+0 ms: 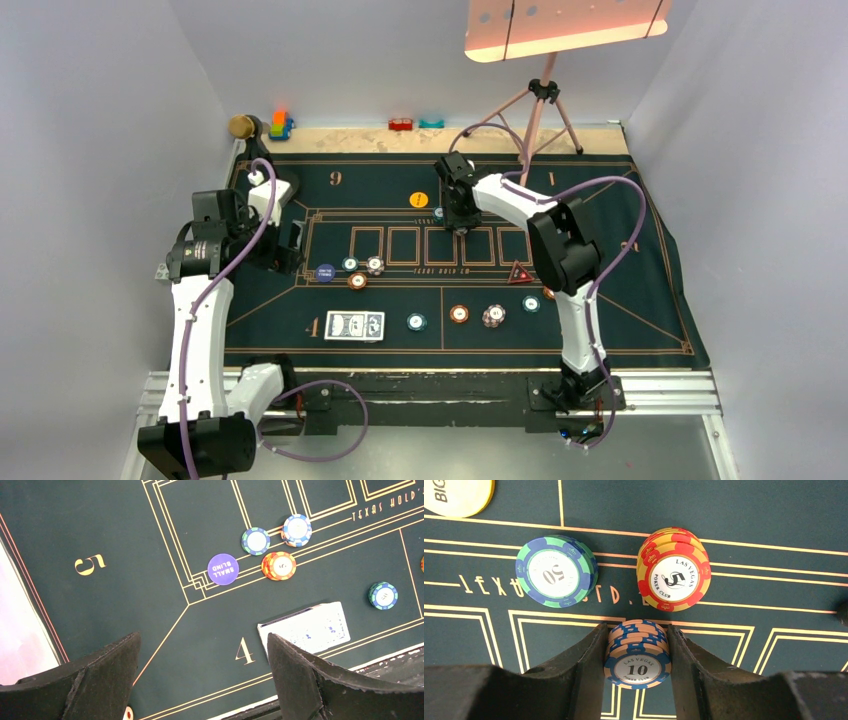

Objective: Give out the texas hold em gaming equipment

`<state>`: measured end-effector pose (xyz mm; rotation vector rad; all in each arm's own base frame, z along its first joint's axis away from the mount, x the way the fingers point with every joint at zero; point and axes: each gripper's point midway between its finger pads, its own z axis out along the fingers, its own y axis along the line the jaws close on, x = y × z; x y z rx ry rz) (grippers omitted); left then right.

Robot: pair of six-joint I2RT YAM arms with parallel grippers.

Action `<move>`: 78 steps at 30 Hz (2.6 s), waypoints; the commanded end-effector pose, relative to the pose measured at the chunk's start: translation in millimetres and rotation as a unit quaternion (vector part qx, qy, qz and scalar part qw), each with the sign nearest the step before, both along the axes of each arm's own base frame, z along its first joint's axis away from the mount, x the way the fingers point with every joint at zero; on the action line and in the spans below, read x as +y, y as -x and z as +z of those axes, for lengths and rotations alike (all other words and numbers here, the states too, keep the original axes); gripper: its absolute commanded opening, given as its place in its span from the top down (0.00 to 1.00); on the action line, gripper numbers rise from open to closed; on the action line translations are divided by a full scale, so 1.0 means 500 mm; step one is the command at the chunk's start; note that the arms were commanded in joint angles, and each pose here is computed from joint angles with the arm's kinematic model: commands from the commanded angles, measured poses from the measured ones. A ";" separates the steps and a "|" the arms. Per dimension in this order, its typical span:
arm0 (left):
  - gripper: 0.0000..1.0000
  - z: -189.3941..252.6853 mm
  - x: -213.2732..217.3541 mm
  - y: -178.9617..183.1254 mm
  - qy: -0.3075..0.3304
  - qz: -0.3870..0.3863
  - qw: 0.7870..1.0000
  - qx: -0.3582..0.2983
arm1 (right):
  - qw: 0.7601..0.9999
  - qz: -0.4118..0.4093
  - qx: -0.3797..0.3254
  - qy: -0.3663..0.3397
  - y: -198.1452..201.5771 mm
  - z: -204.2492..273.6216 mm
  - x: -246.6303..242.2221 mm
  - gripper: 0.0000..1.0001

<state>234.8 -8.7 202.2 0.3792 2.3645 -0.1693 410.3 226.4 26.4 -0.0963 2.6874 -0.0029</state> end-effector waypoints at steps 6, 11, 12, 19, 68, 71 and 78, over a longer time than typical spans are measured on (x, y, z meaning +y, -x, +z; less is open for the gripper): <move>0.00 0.009 0.010 -0.007 -0.012 0.001 1.000 -0.018 | 1.000 0.000 -0.006 -0.012 0.004 0.012 0.004 0.47; 0.00 0.011 0.007 -0.003 -0.011 -0.002 1.000 -0.019 | 1.000 -0.006 -0.018 -0.014 0.017 0.038 -0.006 0.29; 0.00 0.012 0.007 -0.003 -0.010 -0.002 1.000 -0.020 | 1.000 -0.006 -0.021 -0.015 0.020 0.047 -0.007 0.29; 0.00 0.012 0.003 0.002 -0.009 -0.007 1.000 -0.019 | 0.997 -0.008 -0.063 -0.045 0.068 0.167 -0.023 0.30; 0.00 0.012 0.002 0.005 -0.007 -0.008 1.000 -0.016 | 0.997 -0.030 0.066 -0.018 0.449 -0.011 -0.118 0.41; 0.00 0.013 0.002 0.005 -0.007 -0.008 1.000 -0.017 | 0.997 -0.030 0.066 -0.018 0.450 -0.011 -0.118 0.46; 0.00 0.014 0.002 0.006 -0.008 -0.008 1.000 -0.019 | 0.997 -0.027 0.064 -0.018 0.450 -0.006 -0.118 0.63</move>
